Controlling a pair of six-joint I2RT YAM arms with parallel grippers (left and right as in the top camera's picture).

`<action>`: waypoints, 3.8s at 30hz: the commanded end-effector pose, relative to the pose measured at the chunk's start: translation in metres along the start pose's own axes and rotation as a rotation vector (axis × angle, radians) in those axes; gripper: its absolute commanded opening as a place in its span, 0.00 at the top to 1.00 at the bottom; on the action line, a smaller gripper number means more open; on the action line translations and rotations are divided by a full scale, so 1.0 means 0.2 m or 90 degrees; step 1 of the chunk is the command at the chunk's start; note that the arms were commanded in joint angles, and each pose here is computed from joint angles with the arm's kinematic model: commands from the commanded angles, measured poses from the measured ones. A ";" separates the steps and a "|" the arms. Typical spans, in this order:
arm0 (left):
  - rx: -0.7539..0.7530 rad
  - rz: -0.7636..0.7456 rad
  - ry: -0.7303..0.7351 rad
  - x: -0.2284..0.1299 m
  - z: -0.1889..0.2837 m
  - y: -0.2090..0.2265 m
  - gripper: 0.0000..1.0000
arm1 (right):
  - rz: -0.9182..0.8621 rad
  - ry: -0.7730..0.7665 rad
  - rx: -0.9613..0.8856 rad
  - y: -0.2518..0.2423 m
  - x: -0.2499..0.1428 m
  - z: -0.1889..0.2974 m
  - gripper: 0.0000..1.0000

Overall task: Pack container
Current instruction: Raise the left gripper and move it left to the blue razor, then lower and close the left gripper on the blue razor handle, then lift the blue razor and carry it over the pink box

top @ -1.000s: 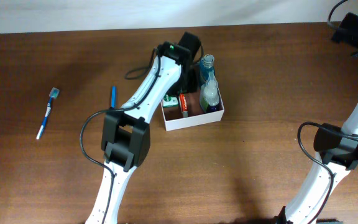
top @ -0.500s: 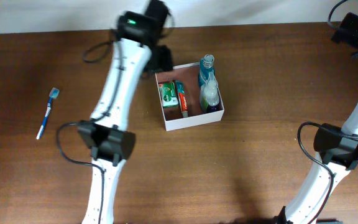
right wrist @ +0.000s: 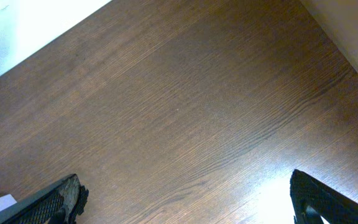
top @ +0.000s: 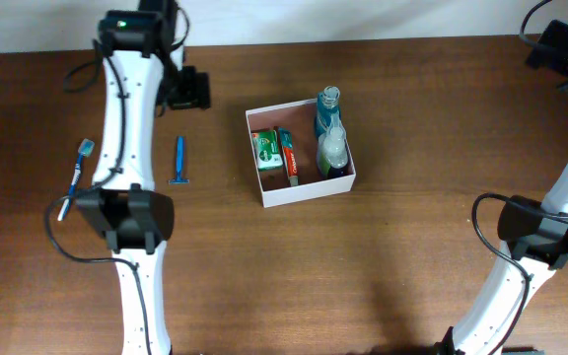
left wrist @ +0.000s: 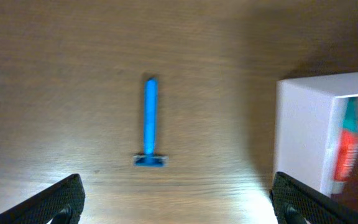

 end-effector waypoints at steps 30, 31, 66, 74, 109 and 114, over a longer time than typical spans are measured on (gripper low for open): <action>0.024 -0.032 0.202 -0.28 -0.73 0.17 0.04 | -0.003 0.017 -0.001 0.00 -0.01 -0.05 0.02; 0.024 -0.033 0.202 -0.28 -0.73 0.17 0.04 | -0.003 0.017 -0.001 0.00 -0.01 -0.05 0.02; 0.012 -0.059 0.166 -0.21 -0.69 0.15 0.94 | -0.003 0.017 -0.001 0.00 -0.01 -0.05 0.02; -0.084 -0.063 0.084 -0.06 -0.28 0.01 0.94 | -0.003 0.017 -0.001 0.00 -0.01 -0.05 0.02; -0.146 0.039 0.007 -0.50 0.03 -1.06 0.90 | -0.003 0.017 -0.001 0.00 -0.01 -0.05 0.02; -0.137 0.042 0.018 -0.50 -0.06 -1.07 0.89 | -0.003 0.017 -0.001 0.00 -0.01 -0.05 0.02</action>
Point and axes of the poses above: each gripper's point midway between its finger pads, its own z axis back along the fingers, its own y axis along the line the jaws close on, x = y × z, the point moved 4 cm from there along z, back along the fingers, and after that the axes turned 10 degrees about z, right-handed, at the moved point
